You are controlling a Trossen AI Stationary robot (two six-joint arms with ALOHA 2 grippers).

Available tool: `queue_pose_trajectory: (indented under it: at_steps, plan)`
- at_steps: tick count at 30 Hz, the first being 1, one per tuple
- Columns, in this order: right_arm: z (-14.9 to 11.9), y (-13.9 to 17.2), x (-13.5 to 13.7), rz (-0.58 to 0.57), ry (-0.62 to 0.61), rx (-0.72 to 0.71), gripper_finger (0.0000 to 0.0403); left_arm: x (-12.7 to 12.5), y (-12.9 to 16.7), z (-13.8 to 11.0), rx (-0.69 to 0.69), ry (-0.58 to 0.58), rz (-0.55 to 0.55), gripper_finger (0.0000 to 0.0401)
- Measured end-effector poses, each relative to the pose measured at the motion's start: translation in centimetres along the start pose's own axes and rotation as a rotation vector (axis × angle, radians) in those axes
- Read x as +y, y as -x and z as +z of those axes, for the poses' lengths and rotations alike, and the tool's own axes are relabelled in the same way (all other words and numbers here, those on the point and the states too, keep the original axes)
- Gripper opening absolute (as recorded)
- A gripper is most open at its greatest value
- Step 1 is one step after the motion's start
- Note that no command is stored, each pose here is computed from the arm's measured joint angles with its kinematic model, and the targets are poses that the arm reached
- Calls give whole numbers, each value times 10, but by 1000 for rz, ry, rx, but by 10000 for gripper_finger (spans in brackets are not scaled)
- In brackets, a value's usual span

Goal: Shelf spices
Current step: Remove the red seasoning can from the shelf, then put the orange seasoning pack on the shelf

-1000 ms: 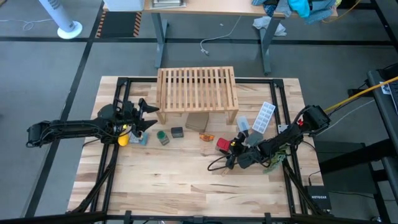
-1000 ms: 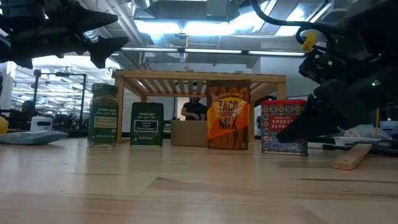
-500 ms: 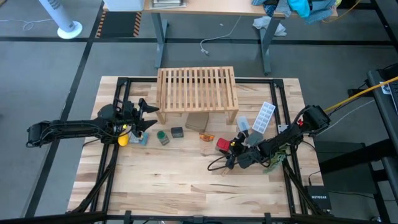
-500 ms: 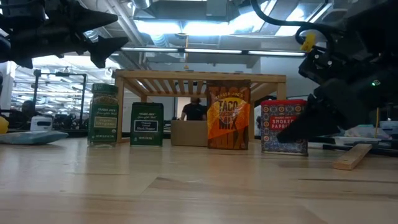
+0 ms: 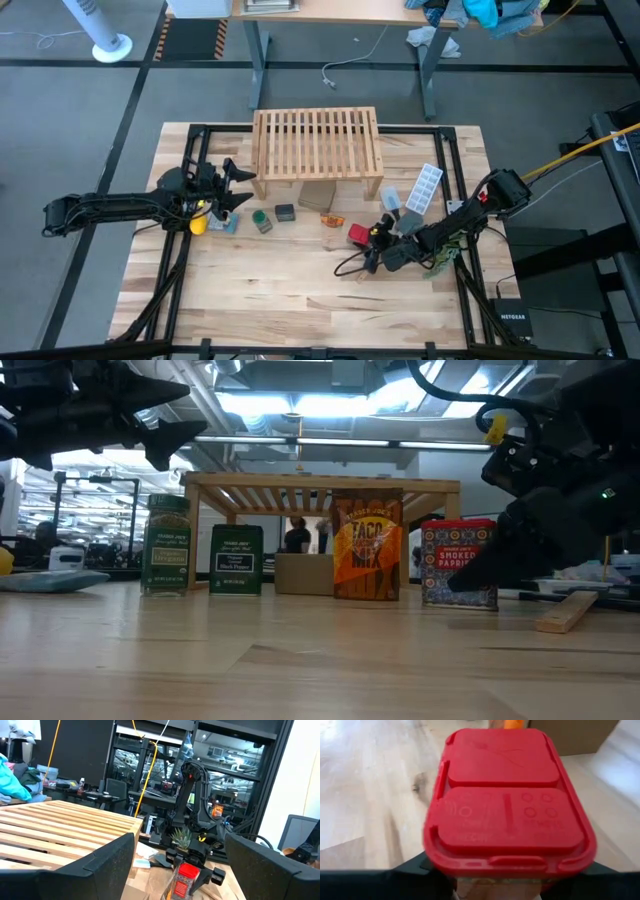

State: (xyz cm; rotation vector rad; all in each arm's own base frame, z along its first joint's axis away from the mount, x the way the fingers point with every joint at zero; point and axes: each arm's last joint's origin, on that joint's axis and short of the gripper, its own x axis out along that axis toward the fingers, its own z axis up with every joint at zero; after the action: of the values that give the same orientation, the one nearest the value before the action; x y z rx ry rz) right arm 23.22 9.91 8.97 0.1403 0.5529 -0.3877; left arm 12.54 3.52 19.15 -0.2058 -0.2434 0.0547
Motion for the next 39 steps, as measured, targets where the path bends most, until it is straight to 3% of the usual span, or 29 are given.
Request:
queue_pose_trajectory:
  at_steps: [8,21,28,32,39]
  plan:
    - [2,0,-2,-78,-4,-54,228,1,0,-4,36,14,10,301]
    - [2,0,-2,-77,-4,-54,323,1,0,-4,36,-7,10,301]
    - [1,0,-2,-76,-4,-53,342,-3,2,8,-74,-43,-19,301]
    - [0,0,0,0,-3,-1,342,-7,4,13,-104,-102,-41,287]
    - [-3,1,4,160,2,107,342,-22,0,24,-122,-195,-132,226]
